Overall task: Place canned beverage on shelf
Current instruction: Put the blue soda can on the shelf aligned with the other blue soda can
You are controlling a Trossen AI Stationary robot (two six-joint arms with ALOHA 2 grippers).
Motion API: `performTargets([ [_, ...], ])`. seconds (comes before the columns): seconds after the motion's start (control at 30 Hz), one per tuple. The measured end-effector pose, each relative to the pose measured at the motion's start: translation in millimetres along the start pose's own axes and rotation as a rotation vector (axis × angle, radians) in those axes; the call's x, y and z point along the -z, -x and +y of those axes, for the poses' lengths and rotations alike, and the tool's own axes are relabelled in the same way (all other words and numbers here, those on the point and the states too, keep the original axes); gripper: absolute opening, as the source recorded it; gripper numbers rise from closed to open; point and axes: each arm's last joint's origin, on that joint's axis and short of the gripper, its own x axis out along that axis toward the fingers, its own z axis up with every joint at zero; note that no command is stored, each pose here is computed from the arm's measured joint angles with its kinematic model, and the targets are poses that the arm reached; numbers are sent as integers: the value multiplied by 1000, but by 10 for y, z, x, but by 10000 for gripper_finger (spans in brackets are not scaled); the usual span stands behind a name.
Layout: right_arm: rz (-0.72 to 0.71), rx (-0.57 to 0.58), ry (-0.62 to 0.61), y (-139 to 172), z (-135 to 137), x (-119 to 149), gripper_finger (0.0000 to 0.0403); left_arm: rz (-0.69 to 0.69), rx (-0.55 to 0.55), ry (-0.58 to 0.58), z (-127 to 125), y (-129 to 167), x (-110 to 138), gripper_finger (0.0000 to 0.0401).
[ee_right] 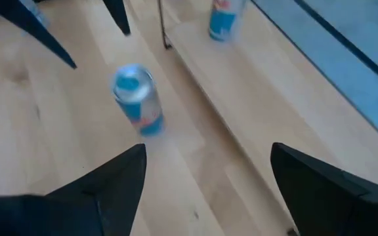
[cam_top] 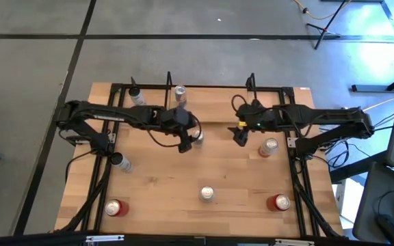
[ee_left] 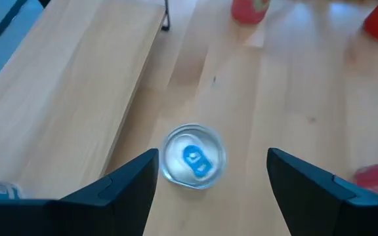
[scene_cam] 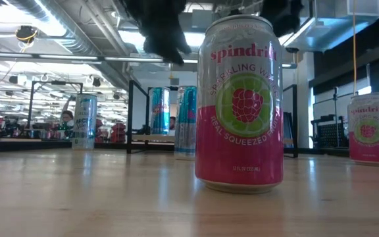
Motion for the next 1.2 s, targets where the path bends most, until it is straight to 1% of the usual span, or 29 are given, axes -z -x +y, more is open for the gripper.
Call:
performTargets([
  [0.13,55,24,-53,-83,-68,249,312,26,12,6,72,-152,10,270],
  [0.27,97,47,-88,-173,-101,416,312,47,21,18,110,-360,32,270],
  [0.4,120,58,-95,-230,-110,491,312,50,33,23,96,-497,49,270],
  [0.53,124,60,-94,-242,-111,506,312,79,12,24,95,-600,93,270],
  [0.77,113,78,-93,-242,-116,502,312,108,31,23,87,-649,127,265],
  [0.83,104,89,-93,-242,-119,498,312,111,28,23,92,-649,130,250],
  [1.0,65,91,-88,-246,-110,464,312,140,32,21,133,-644,149,197],
  [1.1,46,87,-79,-247,-104,446,312,131,47,-7,131,-616,135,197],
  [1.2,46,88,-76,-248,-105,445,312,159,52,-26,154,-485,131,197],
])
